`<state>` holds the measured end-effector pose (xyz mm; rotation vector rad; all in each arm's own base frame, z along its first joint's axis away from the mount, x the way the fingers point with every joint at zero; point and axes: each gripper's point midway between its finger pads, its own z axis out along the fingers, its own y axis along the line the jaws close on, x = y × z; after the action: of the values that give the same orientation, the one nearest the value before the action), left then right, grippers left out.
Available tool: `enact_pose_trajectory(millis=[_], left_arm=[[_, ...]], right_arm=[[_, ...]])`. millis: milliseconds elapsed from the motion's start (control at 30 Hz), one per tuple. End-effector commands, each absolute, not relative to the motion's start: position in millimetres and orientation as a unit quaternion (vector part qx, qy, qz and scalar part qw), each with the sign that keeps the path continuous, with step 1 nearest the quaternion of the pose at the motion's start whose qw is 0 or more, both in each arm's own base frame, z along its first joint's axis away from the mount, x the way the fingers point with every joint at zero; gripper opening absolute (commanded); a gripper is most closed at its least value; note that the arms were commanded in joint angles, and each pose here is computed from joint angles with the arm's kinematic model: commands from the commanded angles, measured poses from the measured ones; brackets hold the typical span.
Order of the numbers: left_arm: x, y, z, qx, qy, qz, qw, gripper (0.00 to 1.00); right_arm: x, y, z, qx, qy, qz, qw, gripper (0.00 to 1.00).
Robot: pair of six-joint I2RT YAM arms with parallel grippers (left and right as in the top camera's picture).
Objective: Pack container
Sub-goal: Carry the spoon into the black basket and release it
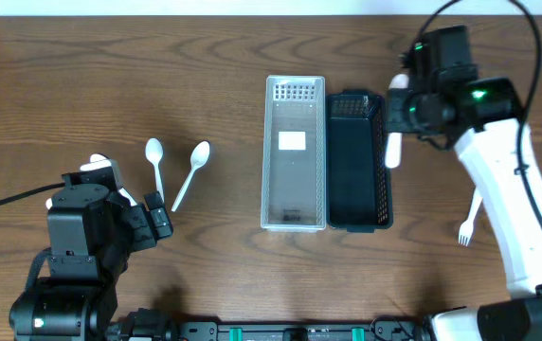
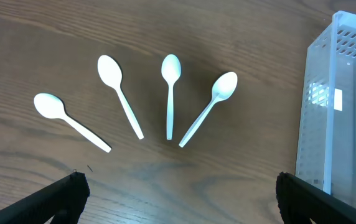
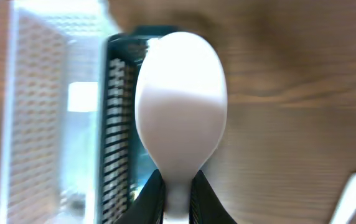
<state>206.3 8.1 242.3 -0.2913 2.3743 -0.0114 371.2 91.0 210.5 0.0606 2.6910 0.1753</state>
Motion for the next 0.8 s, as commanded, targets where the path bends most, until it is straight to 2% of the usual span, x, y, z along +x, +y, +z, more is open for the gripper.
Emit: enact_pose_trajectory(millis=[0,200,400,467,500,567,767], left_arm=[[207,9,248,-0.120,0.921,-0.004,0.371,0.98],[207,9,248,-0.120,0.921,-0.004,0.371,0.98],[207,9,248,-0.120,0.921,-0.004,0.371,0.98],[207,9,248,-0.120,0.921,-0.004,0.371,0.98],[207,9,247,-0.120,0.921,-0.004,0.371,0.98],[207,9,247,-0.120,0.921,-0.004,0.371,0.98],[207,9,248,-0.120,0.921,-0.004,0.371,0.98]], right_arm=[[365,113,172,0.049,0.983,0.064,0.164,0.08],[354,136,102,0.029,0.996,0.034,0.071,0.08],[352,143,61,0.021,0.999,0.016,0.027,0.11],[355,144,58,0.021,0.999,0.017,0.028,0.17],[356,144,59,0.021,0.999,0.018,0.032,0.29],[358,144,62,0.021,0.999,0.021,0.038,0.42],[370,128,103,0.032,0.996,0.012,0.085,0.44]])
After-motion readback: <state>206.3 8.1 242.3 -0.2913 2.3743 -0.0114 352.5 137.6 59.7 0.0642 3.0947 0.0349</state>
